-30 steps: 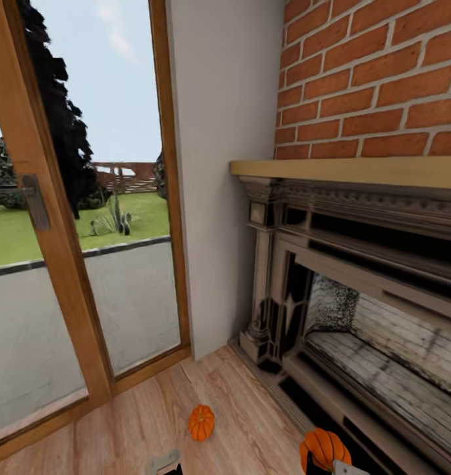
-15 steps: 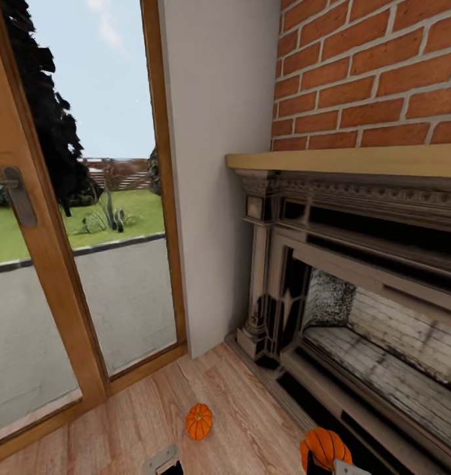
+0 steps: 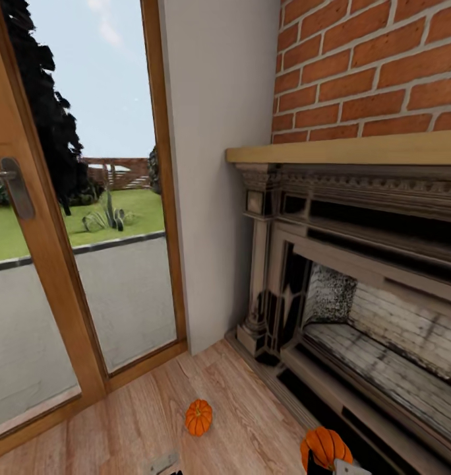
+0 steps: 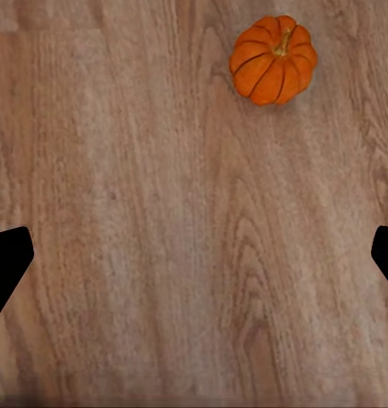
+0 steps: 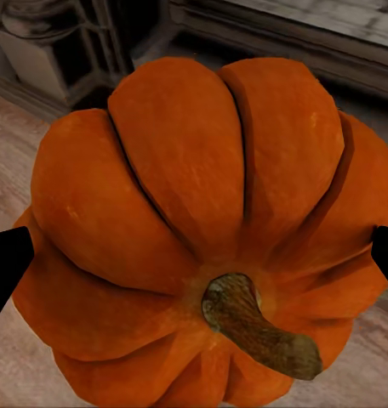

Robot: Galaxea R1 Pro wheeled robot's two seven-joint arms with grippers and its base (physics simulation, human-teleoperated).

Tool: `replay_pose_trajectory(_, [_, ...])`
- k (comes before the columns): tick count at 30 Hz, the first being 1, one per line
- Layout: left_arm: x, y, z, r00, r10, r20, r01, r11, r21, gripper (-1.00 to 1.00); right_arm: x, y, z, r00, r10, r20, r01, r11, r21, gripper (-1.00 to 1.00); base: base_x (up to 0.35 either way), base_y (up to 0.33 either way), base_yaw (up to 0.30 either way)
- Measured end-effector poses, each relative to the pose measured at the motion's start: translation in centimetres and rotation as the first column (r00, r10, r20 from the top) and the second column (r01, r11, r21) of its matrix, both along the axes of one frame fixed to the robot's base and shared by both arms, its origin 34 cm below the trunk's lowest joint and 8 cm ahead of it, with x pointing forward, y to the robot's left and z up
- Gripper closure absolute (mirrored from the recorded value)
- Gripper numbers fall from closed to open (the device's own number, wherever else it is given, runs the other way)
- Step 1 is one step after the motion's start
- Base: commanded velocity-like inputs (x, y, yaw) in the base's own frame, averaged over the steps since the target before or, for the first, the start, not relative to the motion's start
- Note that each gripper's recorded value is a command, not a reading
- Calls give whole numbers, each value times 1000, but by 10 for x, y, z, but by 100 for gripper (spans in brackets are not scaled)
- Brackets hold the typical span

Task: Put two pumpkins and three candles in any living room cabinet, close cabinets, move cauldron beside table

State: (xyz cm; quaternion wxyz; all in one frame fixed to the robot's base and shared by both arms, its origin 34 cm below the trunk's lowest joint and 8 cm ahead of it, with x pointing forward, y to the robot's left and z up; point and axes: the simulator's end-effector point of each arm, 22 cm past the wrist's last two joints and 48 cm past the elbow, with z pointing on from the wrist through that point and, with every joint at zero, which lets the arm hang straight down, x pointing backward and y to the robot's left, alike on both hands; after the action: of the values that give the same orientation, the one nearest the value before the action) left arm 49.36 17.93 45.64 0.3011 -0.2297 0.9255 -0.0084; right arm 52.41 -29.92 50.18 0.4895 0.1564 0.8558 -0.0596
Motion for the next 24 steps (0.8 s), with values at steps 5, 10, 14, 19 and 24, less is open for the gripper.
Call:
replay_pose_trajectory(5, [-14, -3, -20, 996, -36, -86, 34, 999, -14, -100, 16, 1, 36, 971, 4, 239, 1, 1000, -19, 100, 0, 0, 0])
replay_pose_trajectory(10, [-15, -2, -30, 996, -35, -87, 34, 999, -13, -100, 14, 7, 24, 973, 17, 232, -13, 1000, -17, 100, 0, 0, 0])
replay_pose_trajectory(14, [-16, -1, -38, 996, -34, -87, 33, 999, -11, -100, 13, 5, 18, 971, 6, 240, -2, 1000, -15, 100, 0, 0, 0])
replay_pose_trajectory(19, [-18, -1, -48, 996, -34, -86, 34, 999, -12, -100, 12, 1, 4, 976, -12, 216, 13, 1000, -2, 100, 0, 0, 0])
replay_pose_trajectory(24, [-20, -1, -58, 996, -34, -86, 33, 999, -10, -100, 37, 10, -9, 992, -17, 121, 7, 997, 81, 100, 0, 0, 0])
